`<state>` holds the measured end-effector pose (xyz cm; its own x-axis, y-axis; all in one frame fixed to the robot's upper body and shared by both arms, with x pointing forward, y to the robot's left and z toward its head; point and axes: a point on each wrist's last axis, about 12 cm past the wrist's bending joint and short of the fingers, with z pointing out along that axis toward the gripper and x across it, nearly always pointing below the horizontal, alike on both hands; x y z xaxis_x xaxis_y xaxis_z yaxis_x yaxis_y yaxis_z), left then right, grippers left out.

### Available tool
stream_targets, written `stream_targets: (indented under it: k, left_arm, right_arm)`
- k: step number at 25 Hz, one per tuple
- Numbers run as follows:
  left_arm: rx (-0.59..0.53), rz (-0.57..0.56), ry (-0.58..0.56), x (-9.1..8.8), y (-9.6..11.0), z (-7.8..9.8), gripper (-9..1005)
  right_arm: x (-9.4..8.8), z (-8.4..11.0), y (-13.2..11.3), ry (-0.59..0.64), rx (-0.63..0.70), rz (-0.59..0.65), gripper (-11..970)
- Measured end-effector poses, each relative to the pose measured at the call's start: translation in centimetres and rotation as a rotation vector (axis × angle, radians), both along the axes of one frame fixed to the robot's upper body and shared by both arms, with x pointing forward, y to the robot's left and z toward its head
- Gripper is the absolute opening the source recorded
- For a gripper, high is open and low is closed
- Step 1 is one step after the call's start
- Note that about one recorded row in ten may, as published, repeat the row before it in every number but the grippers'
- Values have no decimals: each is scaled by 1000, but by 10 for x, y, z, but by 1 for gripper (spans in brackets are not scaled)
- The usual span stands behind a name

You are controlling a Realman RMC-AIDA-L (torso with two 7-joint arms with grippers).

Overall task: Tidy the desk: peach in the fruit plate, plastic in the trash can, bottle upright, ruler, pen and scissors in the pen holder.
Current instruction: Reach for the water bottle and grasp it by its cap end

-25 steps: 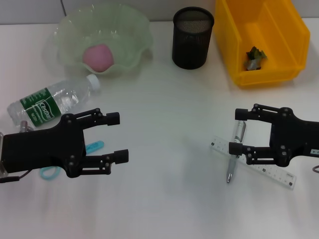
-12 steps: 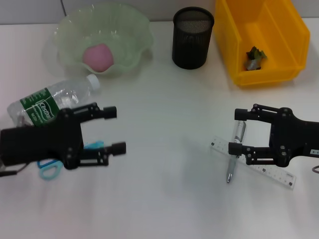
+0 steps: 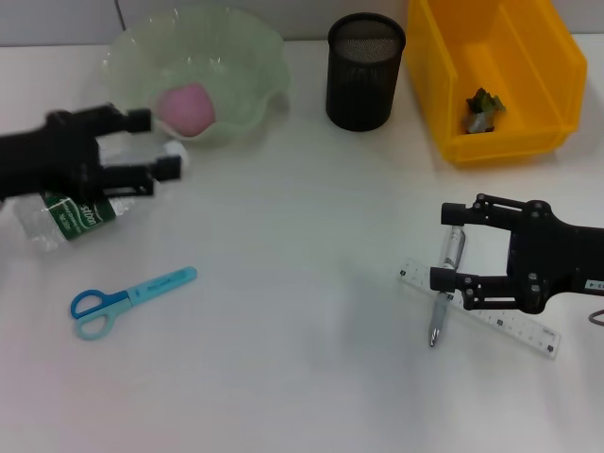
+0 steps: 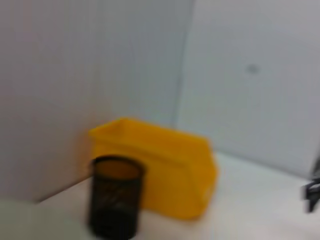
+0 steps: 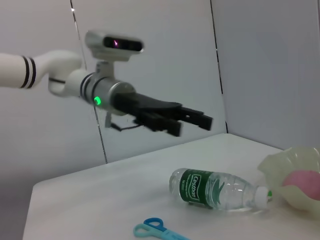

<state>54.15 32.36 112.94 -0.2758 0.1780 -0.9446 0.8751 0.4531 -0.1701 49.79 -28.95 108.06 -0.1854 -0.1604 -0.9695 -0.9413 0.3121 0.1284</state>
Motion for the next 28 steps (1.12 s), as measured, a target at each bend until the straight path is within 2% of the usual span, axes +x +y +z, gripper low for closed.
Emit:
stream_targets:
  k: [2,3,5,9,17,21,22,23,28]
  left_arm:
    - [0,0,0,0,0,0,822]
    - [95,94,46,17,12,16,822]
    - [171,163,88,30,19,28,822]
    - [272,215,133,46,20,37,821]
    - [513,174,160,73,-11,41,820]
    - [542,174,162,76,-15,41,820]
    - [568,171,164,79,-20,40,820]
    - [610,152,165,83,-35,36,819]
    - [645,151,171,87,-44,30,819]
  right_arm:
    - [0,0,0,-1,0,0,833]
    - [0,0,0,-1,-1,0,833]
    - [0,1,0,-3,-2,0,833]
    - [0,1,-1,-4,-2,-1,834]
    - [1,1,-1,-7,0,-6,834]
    - [1,1,-1,-7,0,-7,834]
    - [1,1,-1,-7,0,-7,834]
    - [1,1,-1,-7,0,-8,834]
    - [1,2,-1,-8,-1,-8,834]
